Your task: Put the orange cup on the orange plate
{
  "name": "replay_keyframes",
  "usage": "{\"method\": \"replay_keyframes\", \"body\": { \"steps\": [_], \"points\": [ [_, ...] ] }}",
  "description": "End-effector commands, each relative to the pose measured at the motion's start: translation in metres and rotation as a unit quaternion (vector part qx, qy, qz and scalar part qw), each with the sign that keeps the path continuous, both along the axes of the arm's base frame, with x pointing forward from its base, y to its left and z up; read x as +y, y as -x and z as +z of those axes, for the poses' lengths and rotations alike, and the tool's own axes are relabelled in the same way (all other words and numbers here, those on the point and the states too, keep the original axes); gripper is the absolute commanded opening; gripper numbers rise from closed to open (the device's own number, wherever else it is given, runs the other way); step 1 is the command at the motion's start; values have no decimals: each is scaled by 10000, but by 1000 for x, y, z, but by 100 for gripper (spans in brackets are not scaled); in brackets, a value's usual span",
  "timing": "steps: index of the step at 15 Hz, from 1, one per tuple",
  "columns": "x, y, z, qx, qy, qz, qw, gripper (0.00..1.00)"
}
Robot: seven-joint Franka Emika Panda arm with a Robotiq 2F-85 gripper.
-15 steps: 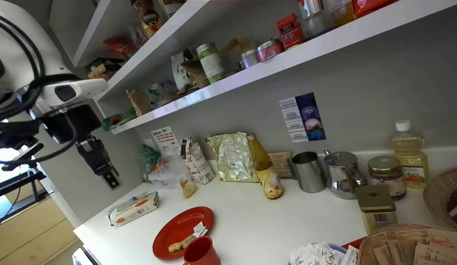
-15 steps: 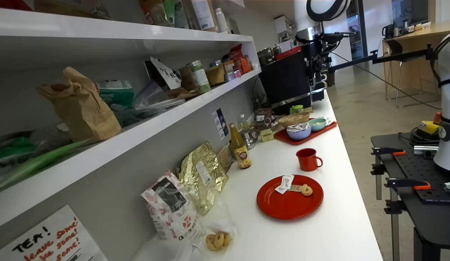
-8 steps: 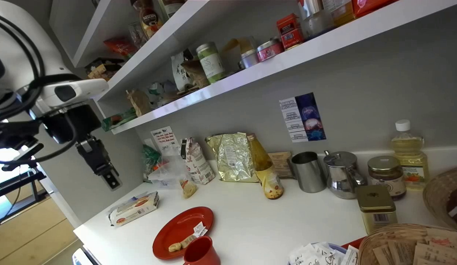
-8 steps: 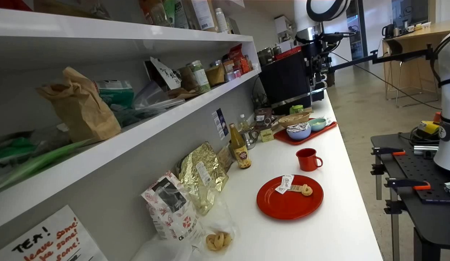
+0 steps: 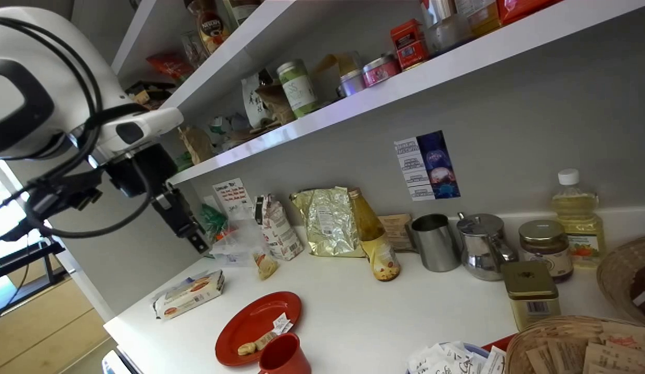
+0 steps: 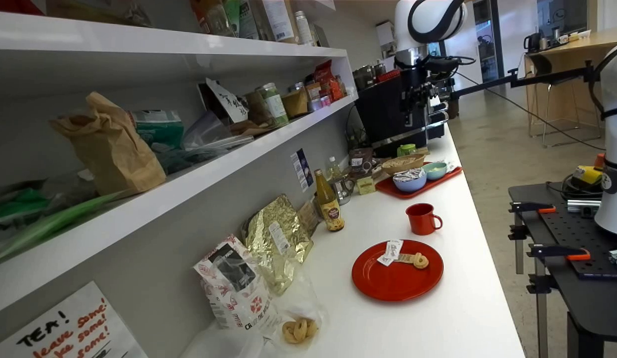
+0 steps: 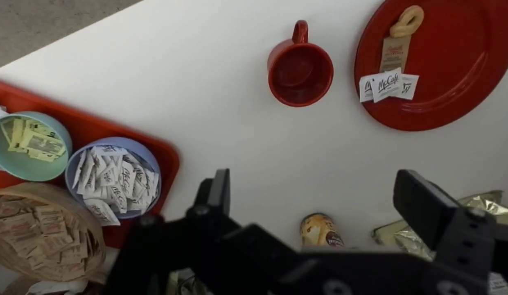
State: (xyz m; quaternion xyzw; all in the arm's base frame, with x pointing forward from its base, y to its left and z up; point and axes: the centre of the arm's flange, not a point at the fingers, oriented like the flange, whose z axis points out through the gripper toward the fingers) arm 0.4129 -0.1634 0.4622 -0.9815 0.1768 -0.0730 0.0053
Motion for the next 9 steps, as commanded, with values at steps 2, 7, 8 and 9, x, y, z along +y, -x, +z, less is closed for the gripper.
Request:
{"method": "replay_keyframes", "body": {
  "steps": [2,7,8,9],
  "points": [
    [-18,-49,-56,228,-197,-258,9992,100],
    [-21,-67,-131,804,-385,-374,9953,100],
    [-21,-69,-141,889,-419,-388,9944,100],
    [-21,-71,-149,969,-446,-411,9934,100]
  ]
}}
